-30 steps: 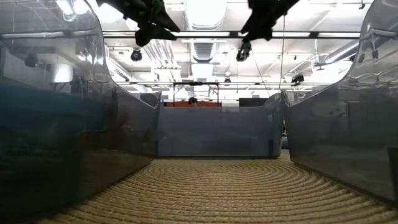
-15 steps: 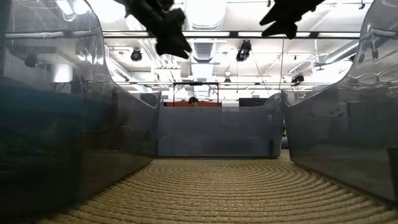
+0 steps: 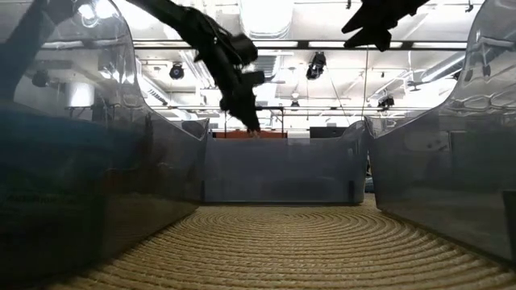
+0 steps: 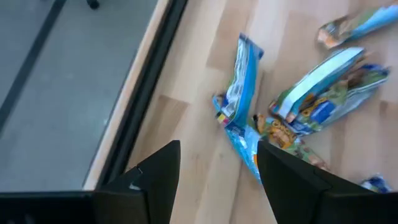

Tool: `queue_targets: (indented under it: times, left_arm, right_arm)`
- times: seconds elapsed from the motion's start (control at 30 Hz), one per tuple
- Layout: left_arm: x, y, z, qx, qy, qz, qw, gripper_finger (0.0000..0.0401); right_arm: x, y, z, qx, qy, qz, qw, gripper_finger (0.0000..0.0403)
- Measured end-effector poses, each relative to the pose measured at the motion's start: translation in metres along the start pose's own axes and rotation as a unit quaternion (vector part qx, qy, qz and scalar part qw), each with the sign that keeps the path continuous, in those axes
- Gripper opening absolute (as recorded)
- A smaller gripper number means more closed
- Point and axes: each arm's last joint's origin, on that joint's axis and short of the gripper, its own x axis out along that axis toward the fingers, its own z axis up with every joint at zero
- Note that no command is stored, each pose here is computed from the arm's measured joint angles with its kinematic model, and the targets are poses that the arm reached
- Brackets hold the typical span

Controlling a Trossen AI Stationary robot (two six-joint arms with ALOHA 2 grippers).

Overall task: Pick and place Granola Bars by type
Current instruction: Adjust the blue granola bar on the table

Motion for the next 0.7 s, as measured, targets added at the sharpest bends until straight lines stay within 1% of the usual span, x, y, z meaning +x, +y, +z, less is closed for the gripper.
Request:
queue_targets:
  times: [0.1, 0.2, 0.33, 0.43, 0.53, 0.7]
  left_arm:
    - [0.015, -0.003, -0.004, 0.002, 0.018, -0.007, 1.000, 0.0195]
    - [0.027, -0.008, -0.005, 0.020, 0.025, -0.013, 0.999, 0.0195]
    - [0.042, -0.013, -0.002, 0.034, 0.010, -0.015, 0.999, 0.0195]
    - [0.055, -0.015, -0.003, 0.024, 0.010, -0.020, 0.999, 0.0195]
    - [0.065, -0.016, -0.008, 0.004, 0.025, -0.024, 0.999, 0.0195]
    - [0.067, -0.015, -0.009, -0.020, 0.026, -0.023, 0.999, 0.0195]
  right_arm:
    - [0.000, 0.000, 0.001, -0.010, -0.004, 0.000, 1.000, 0.0226]
    - [0.000, 0.000, 0.001, -0.011, -0.006, 0.000, 1.000, 0.0226]
    - [0.000, 0.000, 0.001, -0.018, -0.007, 0.000, 1.000, 0.0226]
    - [0.000, 0.000, 0.003, -0.025, -0.015, 0.000, 1.000, 0.0226]
    - [-0.001, 0.000, 0.004, -0.034, -0.021, 0.000, 0.999, 0.0226]
    - [-0.001, 0.000, 0.005, -0.045, -0.023, 0.000, 0.999, 0.0226]
